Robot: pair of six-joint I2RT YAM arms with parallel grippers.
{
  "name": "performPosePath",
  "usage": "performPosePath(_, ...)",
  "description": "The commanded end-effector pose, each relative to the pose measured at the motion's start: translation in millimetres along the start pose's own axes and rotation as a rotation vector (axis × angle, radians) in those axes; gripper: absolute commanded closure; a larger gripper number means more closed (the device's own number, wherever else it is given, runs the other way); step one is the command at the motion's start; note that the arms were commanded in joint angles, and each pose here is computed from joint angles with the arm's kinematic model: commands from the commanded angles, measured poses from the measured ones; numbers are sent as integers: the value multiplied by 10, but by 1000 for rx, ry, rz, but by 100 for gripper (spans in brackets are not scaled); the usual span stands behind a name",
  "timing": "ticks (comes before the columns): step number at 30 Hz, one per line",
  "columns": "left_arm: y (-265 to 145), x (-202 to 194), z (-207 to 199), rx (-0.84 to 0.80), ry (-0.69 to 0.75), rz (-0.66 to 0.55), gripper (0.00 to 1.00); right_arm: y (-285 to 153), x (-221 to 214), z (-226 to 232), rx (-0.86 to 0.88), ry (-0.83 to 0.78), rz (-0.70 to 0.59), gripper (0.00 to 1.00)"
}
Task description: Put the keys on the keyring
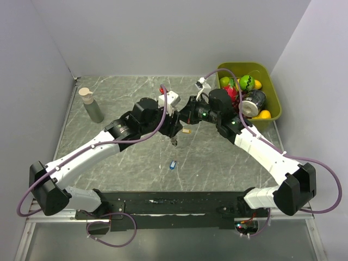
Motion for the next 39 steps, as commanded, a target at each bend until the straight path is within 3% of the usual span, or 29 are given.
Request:
performPosePath(1,1,145,68,53,21,-39,49,-89,235,315,96,-38,-72,100)
performPosePath(12,26,100,96,82,7,-30,82,-101,207,328,111,-36,-66,100)
performPosePath(16,-71,151,107,94,7,-65,99,-95,193,306,109,-34,-63,100)
performPosePath(34,-385,268,221,27,-49,-183,99,-120,66,333,210,-58,-11,100)
performPosePath(39,-481,312,180,-72,-18,-204,99,-171,67,385,286,-94,-3,90)
Point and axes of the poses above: each gripper's point midway between its finger pads, its own y axis out along the fingers, its own z axis along the line the jaws close on, x = y × z, the point moved 5 cm from there along -y, back along the fingers, and after that the axes turned 10 degrees about y, right-handed, at the moved point
